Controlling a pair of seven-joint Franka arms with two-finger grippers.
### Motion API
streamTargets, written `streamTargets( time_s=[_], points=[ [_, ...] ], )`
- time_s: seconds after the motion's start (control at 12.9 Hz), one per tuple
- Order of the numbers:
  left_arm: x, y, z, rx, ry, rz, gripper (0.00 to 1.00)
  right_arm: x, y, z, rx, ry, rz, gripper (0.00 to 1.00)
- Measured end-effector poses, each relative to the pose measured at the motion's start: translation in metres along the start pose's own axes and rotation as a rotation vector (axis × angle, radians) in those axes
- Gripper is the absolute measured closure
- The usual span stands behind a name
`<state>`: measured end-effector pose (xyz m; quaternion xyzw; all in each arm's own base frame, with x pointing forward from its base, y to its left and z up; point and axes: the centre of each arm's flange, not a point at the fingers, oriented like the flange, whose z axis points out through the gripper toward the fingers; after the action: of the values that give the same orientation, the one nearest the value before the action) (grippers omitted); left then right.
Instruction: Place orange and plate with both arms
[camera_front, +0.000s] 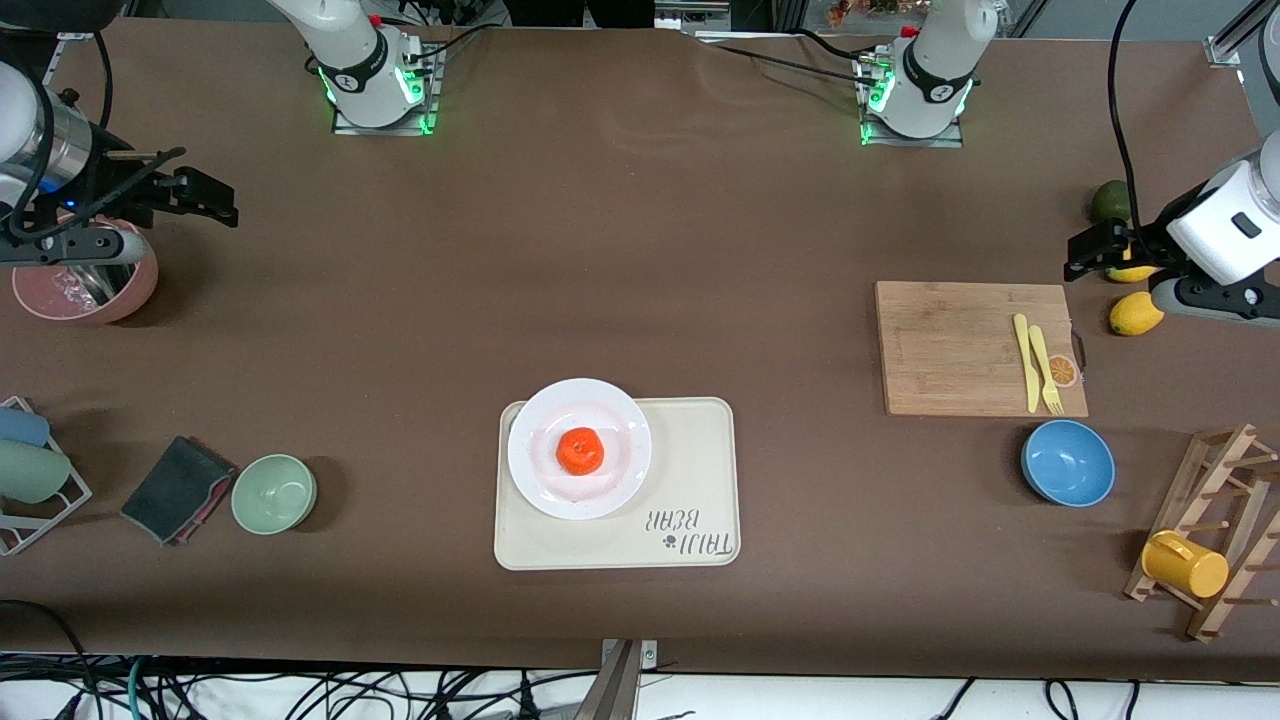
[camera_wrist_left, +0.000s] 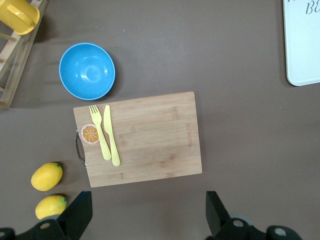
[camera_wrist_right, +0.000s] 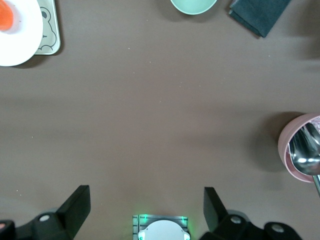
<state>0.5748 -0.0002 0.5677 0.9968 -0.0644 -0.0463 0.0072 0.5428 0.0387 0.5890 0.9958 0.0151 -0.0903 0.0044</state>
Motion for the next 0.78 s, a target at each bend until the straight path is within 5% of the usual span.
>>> streamTargets(
  time_s=[0.78],
  points=[
    [0.000,0.000,0.000,0.000,0.000,0.000,0.00,0.013,0.052,0.003,0.070,0.000,0.085,0.00]
  ],
)
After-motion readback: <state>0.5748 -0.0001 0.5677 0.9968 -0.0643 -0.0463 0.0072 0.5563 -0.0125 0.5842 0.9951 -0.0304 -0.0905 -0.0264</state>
